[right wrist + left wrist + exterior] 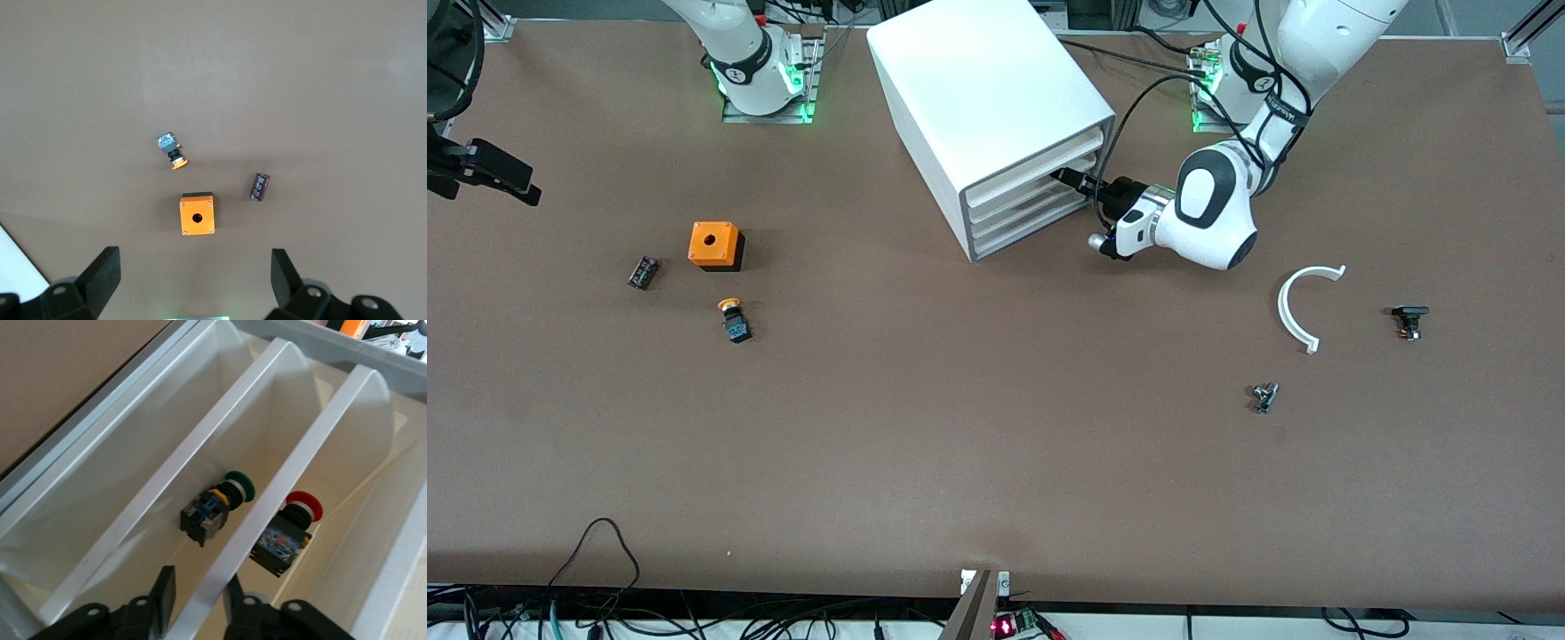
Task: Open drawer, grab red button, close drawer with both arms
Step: 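Pull the drawer open with the left gripper while the right gripper approaches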
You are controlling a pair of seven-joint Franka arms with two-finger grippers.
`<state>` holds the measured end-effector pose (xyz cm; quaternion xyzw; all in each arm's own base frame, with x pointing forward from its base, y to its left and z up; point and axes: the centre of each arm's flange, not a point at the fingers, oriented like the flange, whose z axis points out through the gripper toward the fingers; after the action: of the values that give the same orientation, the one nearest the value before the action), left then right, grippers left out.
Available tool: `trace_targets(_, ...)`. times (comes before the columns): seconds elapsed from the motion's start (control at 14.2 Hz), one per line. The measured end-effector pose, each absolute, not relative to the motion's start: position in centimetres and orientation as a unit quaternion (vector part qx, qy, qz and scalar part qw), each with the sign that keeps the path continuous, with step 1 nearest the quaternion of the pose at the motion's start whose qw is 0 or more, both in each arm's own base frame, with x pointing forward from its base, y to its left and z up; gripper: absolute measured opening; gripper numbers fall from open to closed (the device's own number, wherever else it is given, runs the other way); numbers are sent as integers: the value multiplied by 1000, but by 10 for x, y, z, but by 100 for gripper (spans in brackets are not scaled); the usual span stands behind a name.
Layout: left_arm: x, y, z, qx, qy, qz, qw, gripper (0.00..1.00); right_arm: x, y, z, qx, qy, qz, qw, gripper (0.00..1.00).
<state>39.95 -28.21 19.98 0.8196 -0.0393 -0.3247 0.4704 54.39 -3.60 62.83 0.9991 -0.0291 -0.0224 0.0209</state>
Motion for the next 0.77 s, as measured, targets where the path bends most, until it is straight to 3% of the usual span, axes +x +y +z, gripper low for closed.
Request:
trace_targets(0.14,411,-273,202,828,-34,-302,471,29,545,-35,625,999,-28,-25,21,100)
trace_targets(0.49,485,-208,225,863,9,-182,471,24,551,-34,613,999,-26,-35,21,100)
trace_targets(0.56,492,-202,226,870,18,-167,465,30,552,-33,612,999,-26,-35,21,100)
trace_targets(0.63,497,-198,224,878,27,-151,454,44,552,-28,612,999,-21,-35,18,100)
trace_targets(0.77,505,-194,226,889,35,-122,440,63,555,-9,610,999,-9,-33,-10,100)
